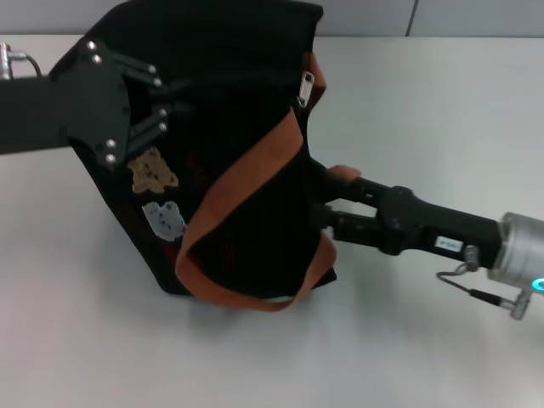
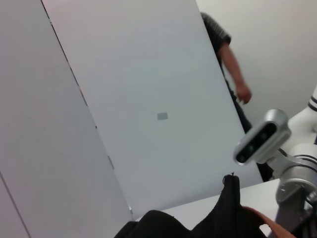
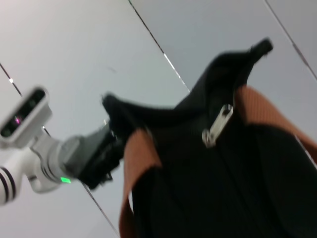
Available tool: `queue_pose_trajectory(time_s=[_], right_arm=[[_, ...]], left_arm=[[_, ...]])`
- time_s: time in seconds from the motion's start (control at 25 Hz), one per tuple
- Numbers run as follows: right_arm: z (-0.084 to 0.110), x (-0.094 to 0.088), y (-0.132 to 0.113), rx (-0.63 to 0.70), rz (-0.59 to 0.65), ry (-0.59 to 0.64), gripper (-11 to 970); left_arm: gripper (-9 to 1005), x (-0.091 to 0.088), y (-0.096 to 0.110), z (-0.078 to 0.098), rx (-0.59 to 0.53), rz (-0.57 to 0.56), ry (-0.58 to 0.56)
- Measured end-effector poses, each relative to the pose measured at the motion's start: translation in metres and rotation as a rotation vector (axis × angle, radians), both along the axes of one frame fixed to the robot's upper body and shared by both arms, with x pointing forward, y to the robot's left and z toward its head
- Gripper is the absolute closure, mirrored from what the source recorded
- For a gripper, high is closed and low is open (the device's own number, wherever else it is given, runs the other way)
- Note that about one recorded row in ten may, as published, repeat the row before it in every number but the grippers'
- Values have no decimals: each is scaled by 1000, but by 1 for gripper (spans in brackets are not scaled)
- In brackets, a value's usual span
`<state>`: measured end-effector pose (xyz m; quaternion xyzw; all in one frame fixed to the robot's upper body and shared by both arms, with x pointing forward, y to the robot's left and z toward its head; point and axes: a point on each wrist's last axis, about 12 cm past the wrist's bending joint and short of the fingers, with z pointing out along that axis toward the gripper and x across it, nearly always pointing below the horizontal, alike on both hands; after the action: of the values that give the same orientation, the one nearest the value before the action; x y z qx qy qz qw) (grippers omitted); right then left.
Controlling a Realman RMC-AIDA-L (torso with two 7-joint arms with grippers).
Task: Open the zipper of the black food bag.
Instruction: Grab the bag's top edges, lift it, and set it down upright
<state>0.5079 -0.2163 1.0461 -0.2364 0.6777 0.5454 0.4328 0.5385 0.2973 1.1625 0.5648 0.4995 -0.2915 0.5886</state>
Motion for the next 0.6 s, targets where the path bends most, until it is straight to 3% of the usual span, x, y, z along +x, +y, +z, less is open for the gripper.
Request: queue_pose_trajectory(time_s=[0.2,0.6], right_arm=[[8,-1,-15,43,5,43,138],[26,1,-19,190,-11,42,139]], left_arm=[[906,-4,0,-8,-9,-3,3],[906,-9,-5,-21,-37,-20,8]])
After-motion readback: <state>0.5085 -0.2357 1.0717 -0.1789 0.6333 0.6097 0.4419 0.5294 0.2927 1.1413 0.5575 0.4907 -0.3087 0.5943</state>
